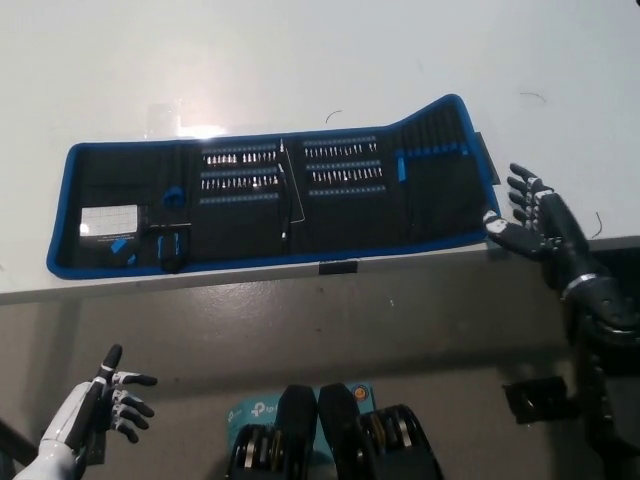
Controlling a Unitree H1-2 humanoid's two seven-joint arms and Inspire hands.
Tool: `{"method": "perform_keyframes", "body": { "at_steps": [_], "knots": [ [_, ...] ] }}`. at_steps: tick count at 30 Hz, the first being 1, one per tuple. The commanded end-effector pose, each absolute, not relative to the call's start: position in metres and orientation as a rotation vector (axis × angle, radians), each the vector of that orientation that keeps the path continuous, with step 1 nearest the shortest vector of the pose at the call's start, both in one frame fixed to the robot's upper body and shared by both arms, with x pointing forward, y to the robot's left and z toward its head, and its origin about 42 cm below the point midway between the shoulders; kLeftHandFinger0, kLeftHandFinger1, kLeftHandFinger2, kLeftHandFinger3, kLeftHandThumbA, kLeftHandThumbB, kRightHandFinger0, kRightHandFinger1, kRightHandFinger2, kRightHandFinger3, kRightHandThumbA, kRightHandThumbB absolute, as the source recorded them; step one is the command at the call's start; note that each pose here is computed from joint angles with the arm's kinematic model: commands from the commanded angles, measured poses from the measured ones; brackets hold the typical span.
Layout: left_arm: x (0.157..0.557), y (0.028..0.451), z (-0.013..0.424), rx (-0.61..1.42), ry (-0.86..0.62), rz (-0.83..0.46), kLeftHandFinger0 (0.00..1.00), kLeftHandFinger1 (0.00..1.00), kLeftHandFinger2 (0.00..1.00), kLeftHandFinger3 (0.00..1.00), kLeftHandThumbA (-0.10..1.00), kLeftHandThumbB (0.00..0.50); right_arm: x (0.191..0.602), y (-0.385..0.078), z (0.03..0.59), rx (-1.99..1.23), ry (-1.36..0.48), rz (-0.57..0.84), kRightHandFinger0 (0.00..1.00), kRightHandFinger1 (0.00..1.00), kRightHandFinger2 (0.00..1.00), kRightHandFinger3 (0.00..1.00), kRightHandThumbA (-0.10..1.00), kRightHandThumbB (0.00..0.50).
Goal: The robot uses its right hand to lift an edge of the toolkit kept in middle of the desk and make one fold in it
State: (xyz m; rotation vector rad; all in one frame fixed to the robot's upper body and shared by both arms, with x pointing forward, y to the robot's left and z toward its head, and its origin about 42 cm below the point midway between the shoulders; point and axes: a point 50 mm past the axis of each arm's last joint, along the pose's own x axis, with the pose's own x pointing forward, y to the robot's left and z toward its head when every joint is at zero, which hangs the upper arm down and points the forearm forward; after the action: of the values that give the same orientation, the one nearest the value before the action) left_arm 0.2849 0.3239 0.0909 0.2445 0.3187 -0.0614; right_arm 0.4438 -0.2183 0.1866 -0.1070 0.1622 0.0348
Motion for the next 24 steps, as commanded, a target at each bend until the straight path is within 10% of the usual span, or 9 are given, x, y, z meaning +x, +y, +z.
{"method": "perform_keyframes", "body": {
  "at_steps": [1,6,16,19,24],
  "knots": [
    [0.287,0.323,0.102,0.258,0.269,-0.078,0.35,0.37,0.35,0.54,1.0,0.5,0.457,-0.197,0.208,-0.087,0.074,-0.016,1.0,1.0,1.0,1.0,0.42,0.308],
    [0.286,0.322,0.101,0.249,0.262,-0.085,0.35,0.38,0.37,0.56,1.0,0.5,0.454,-0.175,0.205,-0.064,0.069,-0.022,0.87,0.97,1.0,1.0,0.37,0.297],
    [0.285,0.319,0.098,0.249,0.275,-0.098,0.35,0.38,0.37,0.56,1.0,0.5,0.447,-0.149,0.192,-0.024,0.106,-0.016,1.0,1.0,1.0,1.0,0.33,0.292],
    [0.287,0.319,0.1,0.254,0.275,-0.101,0.35,0.39,0.38,0.57,1.0,0.5,0.444,-0.146,0.188,-0.025,0.115,-0.018,0.86,0.92,1.0,1.0,0.32,0.274],
    [0.291,0.319,0.103,0.259,0.272,-0.111,0.36,0.39,0.38,0.58,1.0,0.5,0.44,-0.148,0.179,0.033,0.121,-0.044,0.3,0.32,0.39,1.0,0.15,0.22]
  ]
}}
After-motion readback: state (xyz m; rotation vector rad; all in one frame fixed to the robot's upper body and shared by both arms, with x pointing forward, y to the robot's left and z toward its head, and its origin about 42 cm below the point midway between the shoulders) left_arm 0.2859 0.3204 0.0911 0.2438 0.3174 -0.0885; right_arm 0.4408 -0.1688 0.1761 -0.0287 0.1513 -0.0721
